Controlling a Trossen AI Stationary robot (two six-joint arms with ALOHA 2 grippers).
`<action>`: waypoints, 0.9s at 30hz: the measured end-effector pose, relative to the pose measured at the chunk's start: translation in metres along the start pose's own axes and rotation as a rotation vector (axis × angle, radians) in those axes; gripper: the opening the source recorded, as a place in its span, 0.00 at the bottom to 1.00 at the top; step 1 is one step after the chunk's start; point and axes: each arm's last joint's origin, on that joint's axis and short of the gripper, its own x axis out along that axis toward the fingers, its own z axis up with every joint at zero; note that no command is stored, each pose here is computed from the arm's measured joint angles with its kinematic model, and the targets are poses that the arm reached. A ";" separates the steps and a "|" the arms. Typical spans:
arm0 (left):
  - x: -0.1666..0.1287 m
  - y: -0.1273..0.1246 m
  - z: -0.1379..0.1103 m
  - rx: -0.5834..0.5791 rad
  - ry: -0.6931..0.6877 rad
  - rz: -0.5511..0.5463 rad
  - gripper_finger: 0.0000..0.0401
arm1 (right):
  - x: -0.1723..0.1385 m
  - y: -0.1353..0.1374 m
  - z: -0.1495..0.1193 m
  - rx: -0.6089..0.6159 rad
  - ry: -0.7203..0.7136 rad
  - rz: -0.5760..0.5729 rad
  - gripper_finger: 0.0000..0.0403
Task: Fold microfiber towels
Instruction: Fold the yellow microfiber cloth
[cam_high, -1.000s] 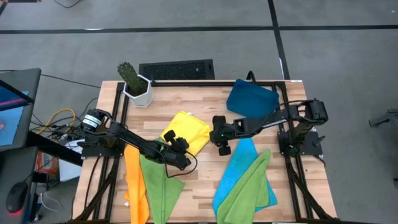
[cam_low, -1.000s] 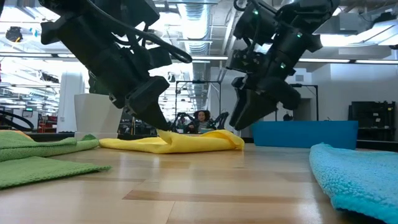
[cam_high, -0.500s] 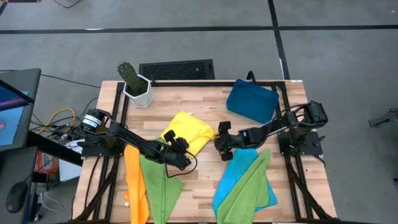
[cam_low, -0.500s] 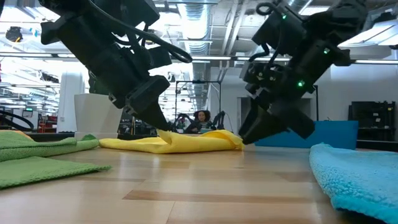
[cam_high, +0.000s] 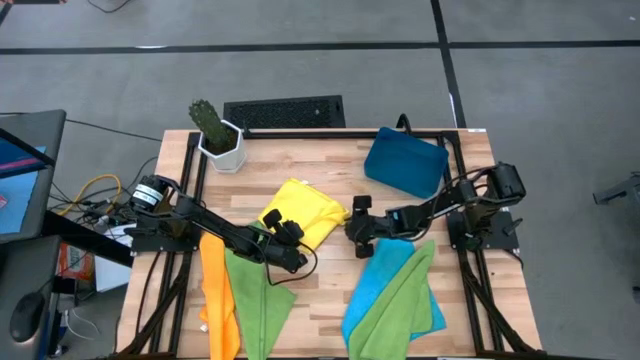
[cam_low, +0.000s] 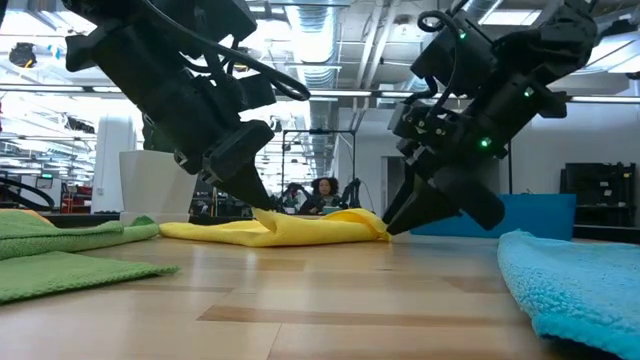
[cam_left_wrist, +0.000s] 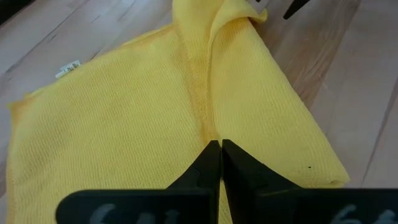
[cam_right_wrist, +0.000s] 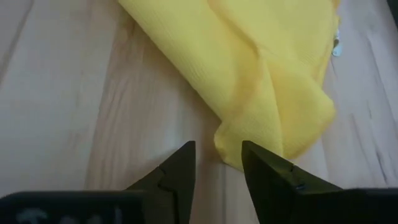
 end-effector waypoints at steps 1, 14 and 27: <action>0.000 0.000 0.000 0.000 0.000 0.000 0.00 | 0.000 0.000 0.000 -0.001 0.002 0.000 0.36; 0.000 0.000 0.000 0.000 0.000 0.000 0.00 | 0.007 0.001 -0.002 -0.004 -0.003 -0.002 0.28; 0.000 0.000 0.000 0.000 0.000 0.000 0.00 | 0.001 -0.005 0.004 -0.060 -0.015 -0.083 0.05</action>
